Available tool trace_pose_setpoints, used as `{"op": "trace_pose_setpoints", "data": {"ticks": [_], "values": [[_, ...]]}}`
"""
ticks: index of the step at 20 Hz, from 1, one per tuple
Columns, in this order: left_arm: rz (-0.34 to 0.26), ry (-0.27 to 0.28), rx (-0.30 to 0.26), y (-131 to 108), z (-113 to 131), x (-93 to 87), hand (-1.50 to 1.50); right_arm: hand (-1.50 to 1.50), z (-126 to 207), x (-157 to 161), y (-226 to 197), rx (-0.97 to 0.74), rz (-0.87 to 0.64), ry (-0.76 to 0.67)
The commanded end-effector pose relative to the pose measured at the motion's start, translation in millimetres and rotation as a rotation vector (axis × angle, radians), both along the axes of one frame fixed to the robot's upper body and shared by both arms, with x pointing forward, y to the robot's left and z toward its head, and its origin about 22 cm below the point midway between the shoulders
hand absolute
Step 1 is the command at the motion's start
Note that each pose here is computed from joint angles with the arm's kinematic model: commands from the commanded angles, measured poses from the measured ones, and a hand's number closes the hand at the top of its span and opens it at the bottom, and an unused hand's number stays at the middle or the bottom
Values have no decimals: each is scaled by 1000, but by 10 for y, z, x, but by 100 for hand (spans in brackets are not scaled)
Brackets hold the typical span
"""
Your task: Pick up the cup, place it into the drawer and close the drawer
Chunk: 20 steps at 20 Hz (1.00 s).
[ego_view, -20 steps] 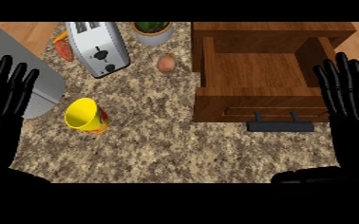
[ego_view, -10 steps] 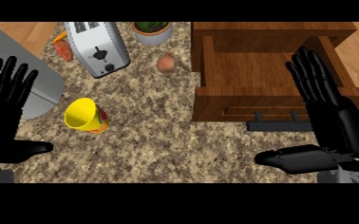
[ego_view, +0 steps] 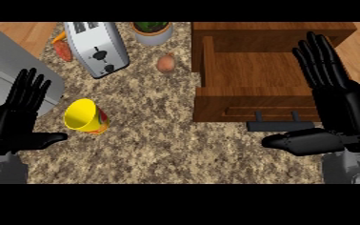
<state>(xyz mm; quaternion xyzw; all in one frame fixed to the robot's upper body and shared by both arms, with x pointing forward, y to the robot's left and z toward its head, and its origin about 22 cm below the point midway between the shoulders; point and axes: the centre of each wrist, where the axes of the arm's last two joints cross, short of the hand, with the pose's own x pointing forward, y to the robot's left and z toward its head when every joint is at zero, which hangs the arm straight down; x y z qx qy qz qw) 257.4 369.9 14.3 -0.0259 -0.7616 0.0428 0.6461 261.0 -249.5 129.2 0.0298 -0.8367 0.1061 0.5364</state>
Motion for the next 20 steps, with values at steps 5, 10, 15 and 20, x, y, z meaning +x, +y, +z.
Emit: {"op": "trace_pose_setpoints", "data": {"ticks": [5, 10, 15, 20], "values": [[51, 72, 48, -9, -650, 37, -150, -150, 149, -6, 197, -6, -12, -8], [52, 102, 26, 222, -926, -232, -150, -150, 136, 19, -3, -16, -5, -4], [63, 129, 41, 387, -1124, -117, -150, -150, 168, 283, -6, -17, -22, -14], [86, 113, 54, 255, -1348, -146, -150, -150, 272, -50, -73, -33, 15, -6]]}}
